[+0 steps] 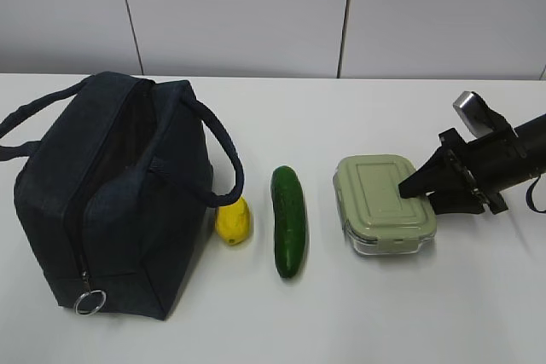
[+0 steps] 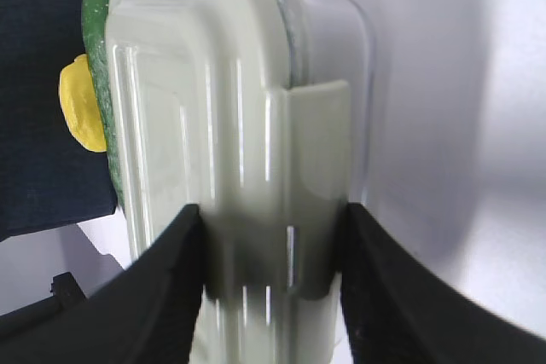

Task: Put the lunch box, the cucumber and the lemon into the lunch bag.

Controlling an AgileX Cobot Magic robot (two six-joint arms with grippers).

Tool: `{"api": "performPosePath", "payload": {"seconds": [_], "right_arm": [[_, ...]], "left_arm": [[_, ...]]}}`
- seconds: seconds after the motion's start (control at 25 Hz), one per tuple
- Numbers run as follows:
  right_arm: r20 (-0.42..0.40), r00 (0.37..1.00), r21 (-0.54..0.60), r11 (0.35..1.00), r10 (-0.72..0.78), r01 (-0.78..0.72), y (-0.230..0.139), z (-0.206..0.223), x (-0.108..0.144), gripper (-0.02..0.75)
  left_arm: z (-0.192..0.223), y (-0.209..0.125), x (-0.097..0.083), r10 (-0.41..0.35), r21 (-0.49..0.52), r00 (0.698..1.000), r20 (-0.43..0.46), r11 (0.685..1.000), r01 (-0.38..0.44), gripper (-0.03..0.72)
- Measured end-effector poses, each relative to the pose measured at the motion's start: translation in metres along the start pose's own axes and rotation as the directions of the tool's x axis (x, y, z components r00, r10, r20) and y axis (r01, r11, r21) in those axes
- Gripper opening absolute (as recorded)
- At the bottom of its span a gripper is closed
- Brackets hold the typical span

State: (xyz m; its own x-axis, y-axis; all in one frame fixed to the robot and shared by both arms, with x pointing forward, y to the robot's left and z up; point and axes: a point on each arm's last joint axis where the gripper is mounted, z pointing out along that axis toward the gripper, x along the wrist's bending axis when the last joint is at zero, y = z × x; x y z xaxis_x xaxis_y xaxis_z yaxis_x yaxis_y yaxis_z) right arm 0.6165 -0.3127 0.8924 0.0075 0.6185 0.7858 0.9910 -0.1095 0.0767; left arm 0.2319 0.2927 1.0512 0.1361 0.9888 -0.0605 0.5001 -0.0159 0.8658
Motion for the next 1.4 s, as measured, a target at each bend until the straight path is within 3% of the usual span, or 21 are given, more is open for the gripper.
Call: {"api": "performPosePath", "payload": {"seconds": [0.76,1.4], "right_arm": [[0.006,1.0,-0.012,1.0,-0.011,0.011,0.0,-0.006,0.009,0.347],[0.026,0.994,-0.08,0.991,-0.104,0.106,-0.001,-0.034,0.058,0.347]], "left_arm": [[0.0,0.0,-0.002,-0.009,-0.001,1.0,0.018,1.0,0.009,0.239],[0.006,0.007,-0.006,-0.047,0.013,0.996,0.075,0.999,0.046,0.239]]}}
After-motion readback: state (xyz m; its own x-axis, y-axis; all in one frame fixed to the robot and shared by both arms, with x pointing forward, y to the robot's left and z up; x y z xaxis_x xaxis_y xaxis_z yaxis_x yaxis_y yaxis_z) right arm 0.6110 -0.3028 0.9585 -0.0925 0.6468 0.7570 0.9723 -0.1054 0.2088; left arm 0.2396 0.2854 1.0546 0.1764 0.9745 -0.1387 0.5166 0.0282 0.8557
